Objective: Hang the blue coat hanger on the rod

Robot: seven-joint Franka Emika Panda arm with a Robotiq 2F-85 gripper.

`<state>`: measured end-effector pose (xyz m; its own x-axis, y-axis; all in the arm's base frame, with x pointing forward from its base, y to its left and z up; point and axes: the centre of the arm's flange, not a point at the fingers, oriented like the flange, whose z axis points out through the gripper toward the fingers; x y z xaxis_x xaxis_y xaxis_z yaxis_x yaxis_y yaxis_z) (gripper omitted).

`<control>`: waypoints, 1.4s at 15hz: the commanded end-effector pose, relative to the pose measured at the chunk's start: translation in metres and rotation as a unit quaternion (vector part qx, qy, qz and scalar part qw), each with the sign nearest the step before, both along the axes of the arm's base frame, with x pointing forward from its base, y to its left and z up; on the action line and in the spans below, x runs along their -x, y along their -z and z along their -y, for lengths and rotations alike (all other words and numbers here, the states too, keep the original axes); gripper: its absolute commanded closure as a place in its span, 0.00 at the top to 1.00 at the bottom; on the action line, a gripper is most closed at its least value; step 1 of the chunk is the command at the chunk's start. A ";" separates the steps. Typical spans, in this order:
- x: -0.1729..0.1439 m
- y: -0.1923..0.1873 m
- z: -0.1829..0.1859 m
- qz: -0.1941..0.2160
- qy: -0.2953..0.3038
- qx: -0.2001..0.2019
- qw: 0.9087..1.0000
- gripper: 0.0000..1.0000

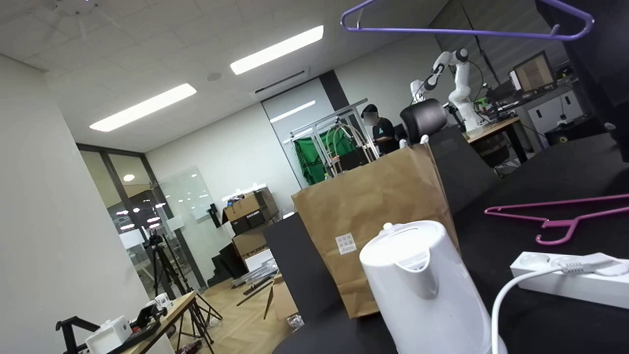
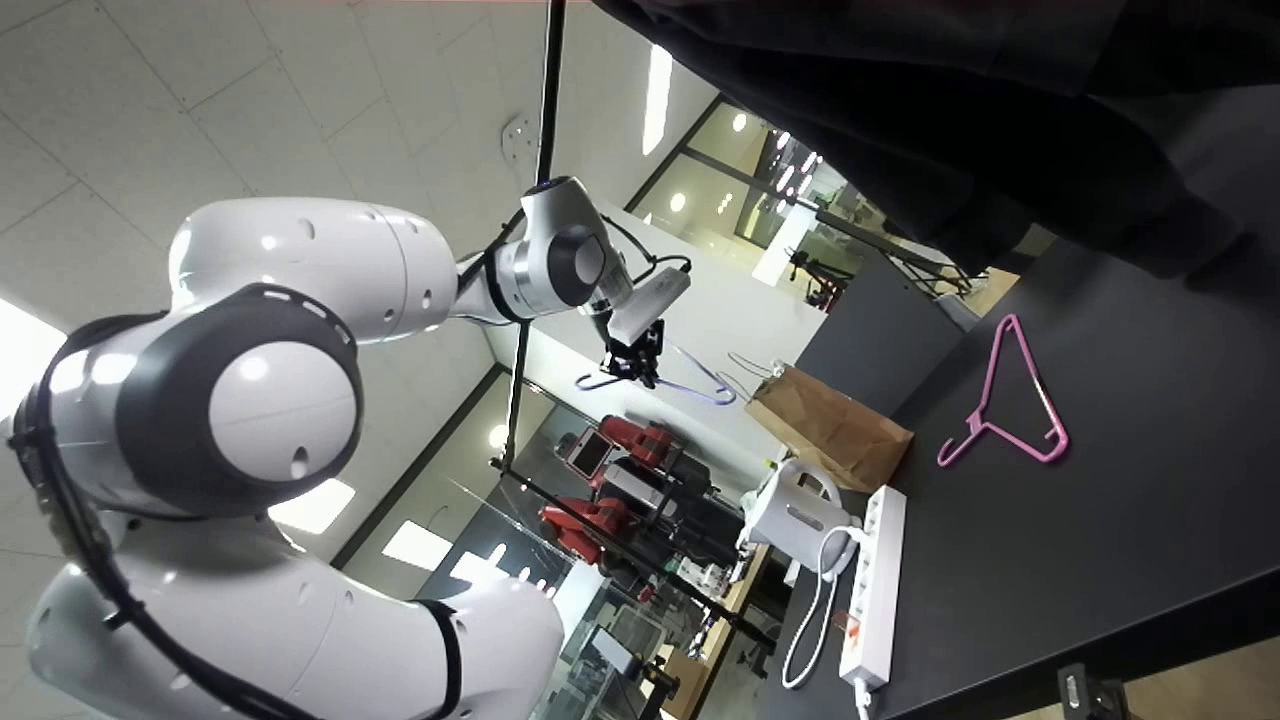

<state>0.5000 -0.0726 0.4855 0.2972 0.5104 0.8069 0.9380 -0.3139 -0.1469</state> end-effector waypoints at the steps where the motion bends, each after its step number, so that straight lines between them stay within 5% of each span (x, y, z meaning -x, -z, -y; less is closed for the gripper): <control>1: -0.029 -0.022 -0.006 -0.008 0.000 -0.066 0.998 0.02; 10: -0.041 -0.003 -0.050 -0.055 -0.007 -0.165 0.985 0.02; 19: -0.036 -0.032 -0.069 -0.051 -0.005 -0.174 0.983 0.02; 21: -0.029 -0.037 -0.072 -0.056 -0.019 -0.148 0.987 0.02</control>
<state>0.5383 -0.0040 0.5075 0.3602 0.2324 0.9035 0.9254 -0.2115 -0.3145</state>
